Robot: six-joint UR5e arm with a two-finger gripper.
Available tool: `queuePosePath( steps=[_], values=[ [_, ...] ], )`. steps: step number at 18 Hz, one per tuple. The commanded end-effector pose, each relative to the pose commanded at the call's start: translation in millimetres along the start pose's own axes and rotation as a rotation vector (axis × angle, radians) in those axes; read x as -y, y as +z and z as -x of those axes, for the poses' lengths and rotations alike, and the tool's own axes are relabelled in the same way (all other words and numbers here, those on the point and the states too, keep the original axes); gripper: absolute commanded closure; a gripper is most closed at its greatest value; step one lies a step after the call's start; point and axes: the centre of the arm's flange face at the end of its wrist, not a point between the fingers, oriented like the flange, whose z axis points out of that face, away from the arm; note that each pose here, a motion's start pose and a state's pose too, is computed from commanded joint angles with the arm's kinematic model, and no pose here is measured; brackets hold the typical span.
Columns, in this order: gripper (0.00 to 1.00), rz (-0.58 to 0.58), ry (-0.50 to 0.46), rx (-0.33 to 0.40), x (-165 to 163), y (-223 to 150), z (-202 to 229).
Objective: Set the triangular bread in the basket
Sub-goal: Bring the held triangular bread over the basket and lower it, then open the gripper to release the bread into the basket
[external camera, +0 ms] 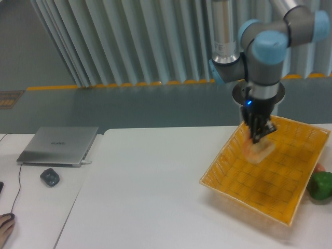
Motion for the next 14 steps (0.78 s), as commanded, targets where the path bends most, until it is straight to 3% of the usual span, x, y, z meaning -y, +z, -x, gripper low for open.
queuePosePath(
  steps=[3, 5, 7, 9, 12, 14],
  values=[
    [0.88, 0.035, -0.028, 0.055, 33.4, 26.7, -1.3],
    [0.83, 0.035, -0.025, 0.055, 36.7, 28.7, 0.0],
    [0.63, 0.032, -0.022, 0.058, 36.6, 26.7, -0.3],
    [0.55, 0.032, -0.022, 0.058, 36.0, 26.7, 0.4],
    [0.00, 0.035, -0.019, 0.068, 35.7, 26.0, 1.4],
    [0.00, 0.029, -0.027, 0.079, 32.1, 18.2, 4.2]
  ],
)
